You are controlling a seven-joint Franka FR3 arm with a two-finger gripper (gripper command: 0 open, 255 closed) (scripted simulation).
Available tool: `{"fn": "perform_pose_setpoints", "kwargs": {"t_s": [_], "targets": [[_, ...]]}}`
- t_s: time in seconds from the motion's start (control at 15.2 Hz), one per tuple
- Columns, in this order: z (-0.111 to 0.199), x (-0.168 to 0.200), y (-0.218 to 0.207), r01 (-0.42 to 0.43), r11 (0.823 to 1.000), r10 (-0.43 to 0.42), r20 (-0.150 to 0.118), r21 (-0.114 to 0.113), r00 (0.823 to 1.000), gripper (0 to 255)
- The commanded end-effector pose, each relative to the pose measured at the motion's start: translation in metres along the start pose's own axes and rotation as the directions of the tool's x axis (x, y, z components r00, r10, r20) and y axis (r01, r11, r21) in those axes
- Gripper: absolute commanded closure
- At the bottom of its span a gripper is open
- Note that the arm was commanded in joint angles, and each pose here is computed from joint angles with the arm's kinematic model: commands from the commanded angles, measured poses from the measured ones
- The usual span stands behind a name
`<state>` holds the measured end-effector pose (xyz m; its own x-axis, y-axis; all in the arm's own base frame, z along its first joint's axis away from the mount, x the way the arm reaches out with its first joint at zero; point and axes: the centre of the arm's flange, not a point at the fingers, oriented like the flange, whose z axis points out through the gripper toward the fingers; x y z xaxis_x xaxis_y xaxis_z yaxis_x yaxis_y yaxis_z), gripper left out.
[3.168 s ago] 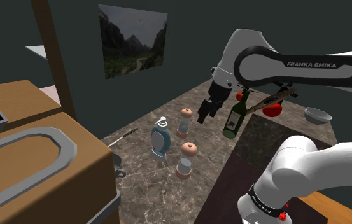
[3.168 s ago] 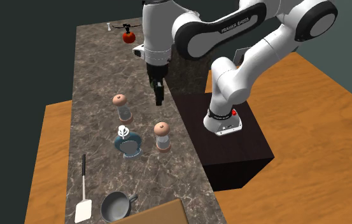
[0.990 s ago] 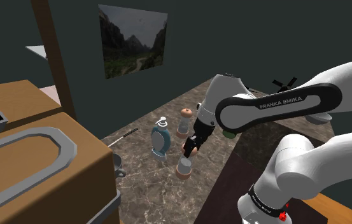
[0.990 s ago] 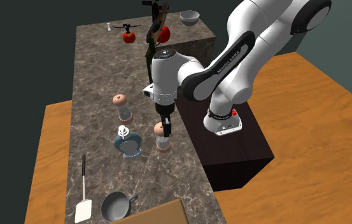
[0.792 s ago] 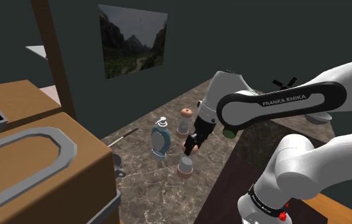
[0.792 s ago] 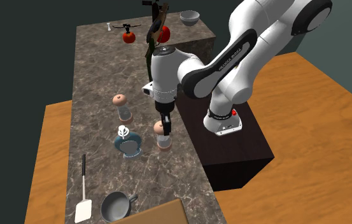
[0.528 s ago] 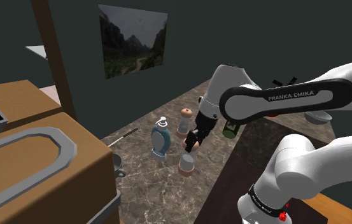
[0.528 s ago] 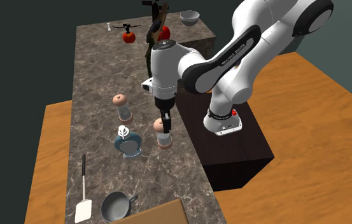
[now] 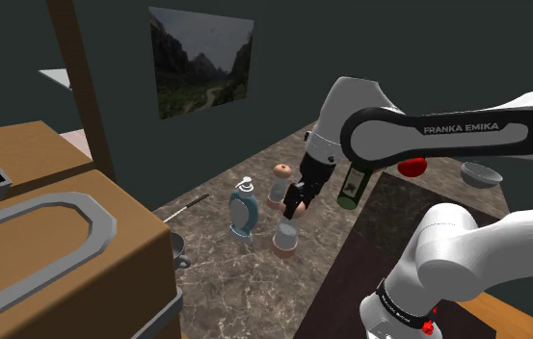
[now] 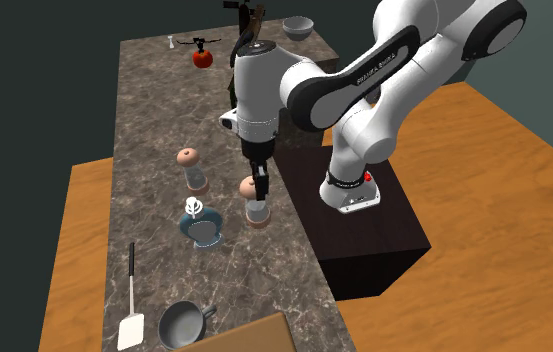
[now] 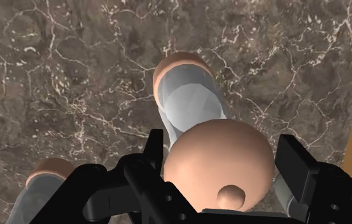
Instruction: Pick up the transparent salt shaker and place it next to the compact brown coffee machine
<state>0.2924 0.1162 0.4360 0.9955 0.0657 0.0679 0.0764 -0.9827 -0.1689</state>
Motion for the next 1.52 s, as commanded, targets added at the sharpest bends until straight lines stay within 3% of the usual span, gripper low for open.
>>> {"fn": "perform_pose_setpoints", "kwargs": {"t_s": [0.0, 1.45], "targets": [[-0.011, 0.001, -0.002, 0.000, 1.000, 0.000, 0.000, 0.000, 1.000, 255], [-0.125, 0.009, -0.021, 0.000, 1.000, 0.000, 0.000, 0.000, 1.000, 255]]}}
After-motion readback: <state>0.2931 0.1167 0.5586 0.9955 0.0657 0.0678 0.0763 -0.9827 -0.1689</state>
